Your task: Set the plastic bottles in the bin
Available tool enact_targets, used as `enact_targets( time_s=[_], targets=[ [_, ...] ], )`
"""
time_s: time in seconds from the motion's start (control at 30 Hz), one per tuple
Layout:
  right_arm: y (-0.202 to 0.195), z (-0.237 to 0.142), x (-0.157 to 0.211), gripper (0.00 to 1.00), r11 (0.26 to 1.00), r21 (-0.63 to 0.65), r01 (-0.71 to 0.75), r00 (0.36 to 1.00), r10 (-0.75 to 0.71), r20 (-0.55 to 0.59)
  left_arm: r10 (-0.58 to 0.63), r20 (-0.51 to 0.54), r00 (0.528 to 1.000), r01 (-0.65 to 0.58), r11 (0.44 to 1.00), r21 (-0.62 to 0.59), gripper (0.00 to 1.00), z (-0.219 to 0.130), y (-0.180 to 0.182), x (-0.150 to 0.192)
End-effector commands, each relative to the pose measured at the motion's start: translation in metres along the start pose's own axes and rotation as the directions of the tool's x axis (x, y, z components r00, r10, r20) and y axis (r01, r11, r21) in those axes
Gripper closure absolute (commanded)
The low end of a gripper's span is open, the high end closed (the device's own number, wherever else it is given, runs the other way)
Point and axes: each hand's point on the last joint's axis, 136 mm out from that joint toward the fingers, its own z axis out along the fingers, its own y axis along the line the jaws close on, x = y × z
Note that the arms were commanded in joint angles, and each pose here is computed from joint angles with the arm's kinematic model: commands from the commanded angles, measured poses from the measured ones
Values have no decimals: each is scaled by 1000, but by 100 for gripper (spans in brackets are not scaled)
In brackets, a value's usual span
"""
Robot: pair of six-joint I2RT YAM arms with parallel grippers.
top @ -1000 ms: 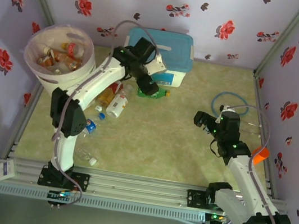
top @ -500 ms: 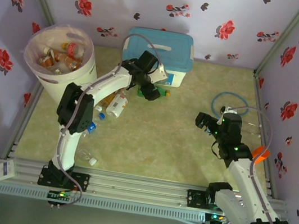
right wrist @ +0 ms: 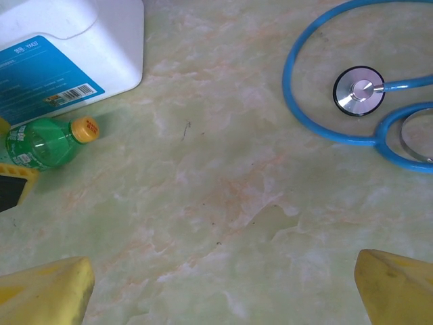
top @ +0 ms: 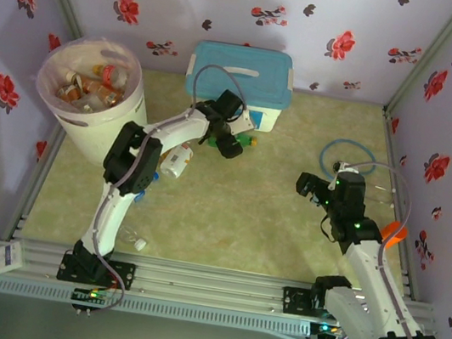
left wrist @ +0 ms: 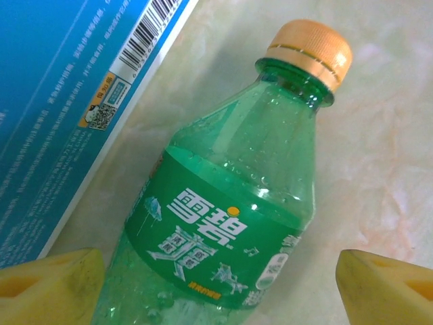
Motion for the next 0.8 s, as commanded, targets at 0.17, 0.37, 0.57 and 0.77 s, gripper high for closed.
enact_targets(
  time_s=[0.17, 0.37, 0.57, 0.77],
  targets=[
    [-2, -4, -10, 1, 1000, 16, 9, 999, -10, 31, 25, -12, 1000, -25, 1000, -15, 21, 16, -3, -4],
    [-4, -6, -10, 1, 1000, 21, 11, 999, -12, 35, 21, -17, 1000, -21, 1000, -12, 36, 15, -6, -6],
    [-4, -6, -10, 1, 1000, 21, 12, 999, -13, 35, 18, -9, 1000, -18, 999, -42, 43, -7, -3, -12],
    [-4, -5, -10, 1, 1000, 18, 7, 999, -8, 36, -14, 77, 997, 20, 996, -84, 45, -62, 4, -29]
  ],
)
